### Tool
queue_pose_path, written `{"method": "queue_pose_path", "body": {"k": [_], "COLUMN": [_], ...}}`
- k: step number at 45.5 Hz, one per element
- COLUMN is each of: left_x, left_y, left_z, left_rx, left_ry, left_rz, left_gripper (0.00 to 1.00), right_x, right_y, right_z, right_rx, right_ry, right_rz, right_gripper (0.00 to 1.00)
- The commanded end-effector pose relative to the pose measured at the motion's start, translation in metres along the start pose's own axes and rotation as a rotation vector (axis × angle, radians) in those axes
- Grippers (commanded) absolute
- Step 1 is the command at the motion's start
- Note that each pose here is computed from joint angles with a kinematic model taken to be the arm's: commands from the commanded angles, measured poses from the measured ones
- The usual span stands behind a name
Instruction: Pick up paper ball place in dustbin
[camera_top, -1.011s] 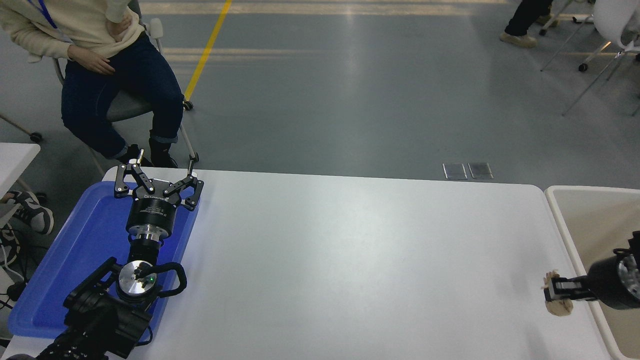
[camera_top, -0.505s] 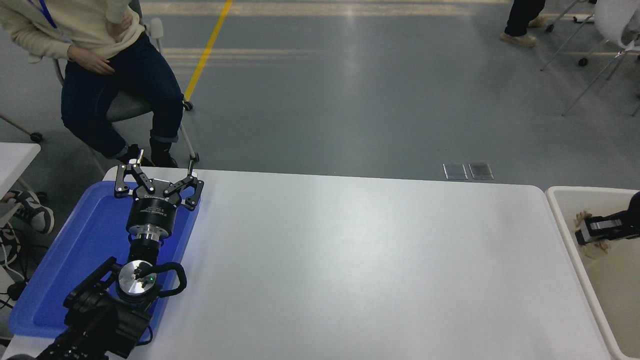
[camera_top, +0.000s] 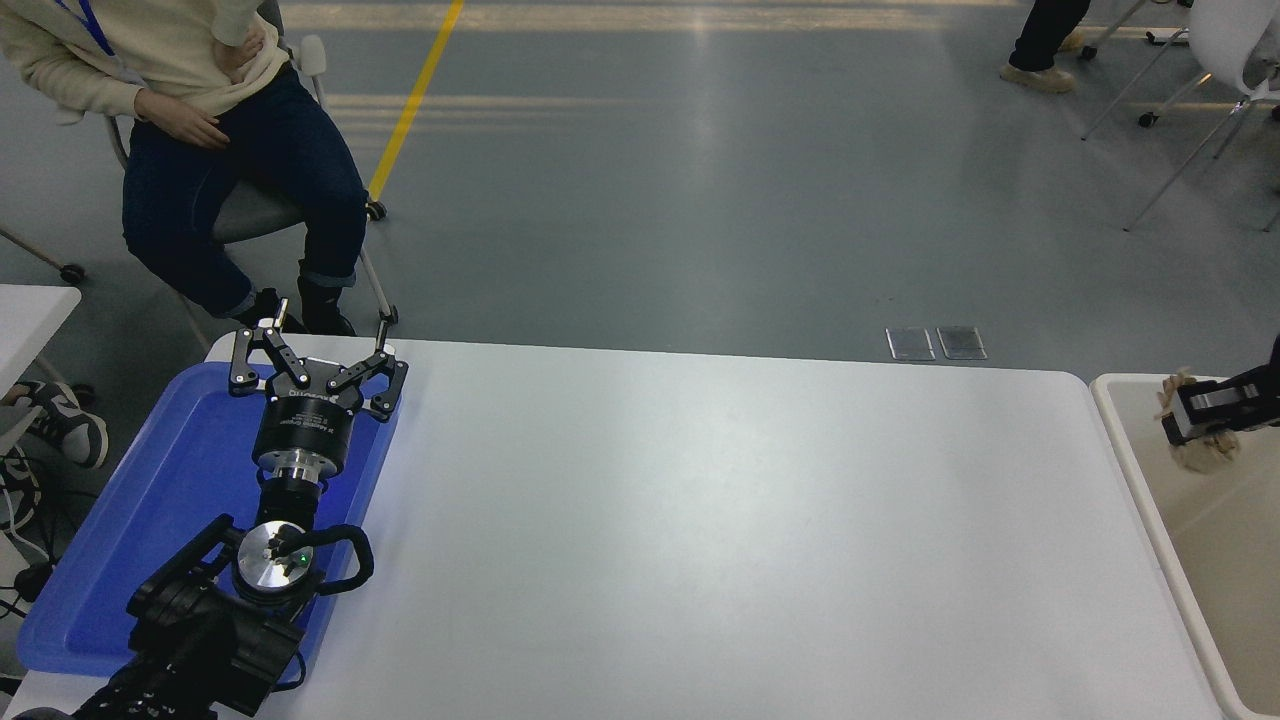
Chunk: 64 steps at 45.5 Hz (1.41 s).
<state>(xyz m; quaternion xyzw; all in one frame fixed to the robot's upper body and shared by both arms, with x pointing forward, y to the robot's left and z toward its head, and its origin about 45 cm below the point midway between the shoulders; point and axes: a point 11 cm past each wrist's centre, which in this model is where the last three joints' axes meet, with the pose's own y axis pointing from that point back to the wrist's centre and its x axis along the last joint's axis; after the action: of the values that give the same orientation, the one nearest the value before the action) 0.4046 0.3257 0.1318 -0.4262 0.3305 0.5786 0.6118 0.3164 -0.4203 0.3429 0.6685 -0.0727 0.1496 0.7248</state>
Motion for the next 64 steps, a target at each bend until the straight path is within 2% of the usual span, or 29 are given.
{"method": "queue_pose_path", "body": {"k": [1,7,17,35,52,64], "left_x": [0.0,0.0,0.0,0.0,0.0,0.0], "left_y": [0.0,0.0,0.0,0.0,-0.001,-0.001], "left_z": [0.0,0.0,0.0,0.0,0.0,0.0], "left_rx": [0.0,0.0,-0.002,-0.002,-0.002,-0.003], "left_ry": [0.0,0.0,0.0,0.0,0.0,0.0], "left_rz": [0.0,0.001,0.001,0.001,0.0,0.002], "left_gripper": [1.0,1.0,1.0,1.0,1.0,1.0], "right_x": [0.002,-0.003,-0.021,-0.07,-0.102,-0.137], "right_y": [0.003,-0.003,-0.014,-0.063,-0.14,-0.187], "right_z": [0.015,0.051,0.145,0.225,0.218,0.2], "right_rx": [-0.035,-0.1,-0.327,-0.506,-0.509,-0.482], "right_ry": [-0.023,-0.063,-0.072,-0.067,-0.025,-0.131], "right_rz": [0.014,0.024,0.031,0.01,0.062,0.085], "right_gripper": [0.0,0.0,0.0,0.0,0.0,0.0]}}
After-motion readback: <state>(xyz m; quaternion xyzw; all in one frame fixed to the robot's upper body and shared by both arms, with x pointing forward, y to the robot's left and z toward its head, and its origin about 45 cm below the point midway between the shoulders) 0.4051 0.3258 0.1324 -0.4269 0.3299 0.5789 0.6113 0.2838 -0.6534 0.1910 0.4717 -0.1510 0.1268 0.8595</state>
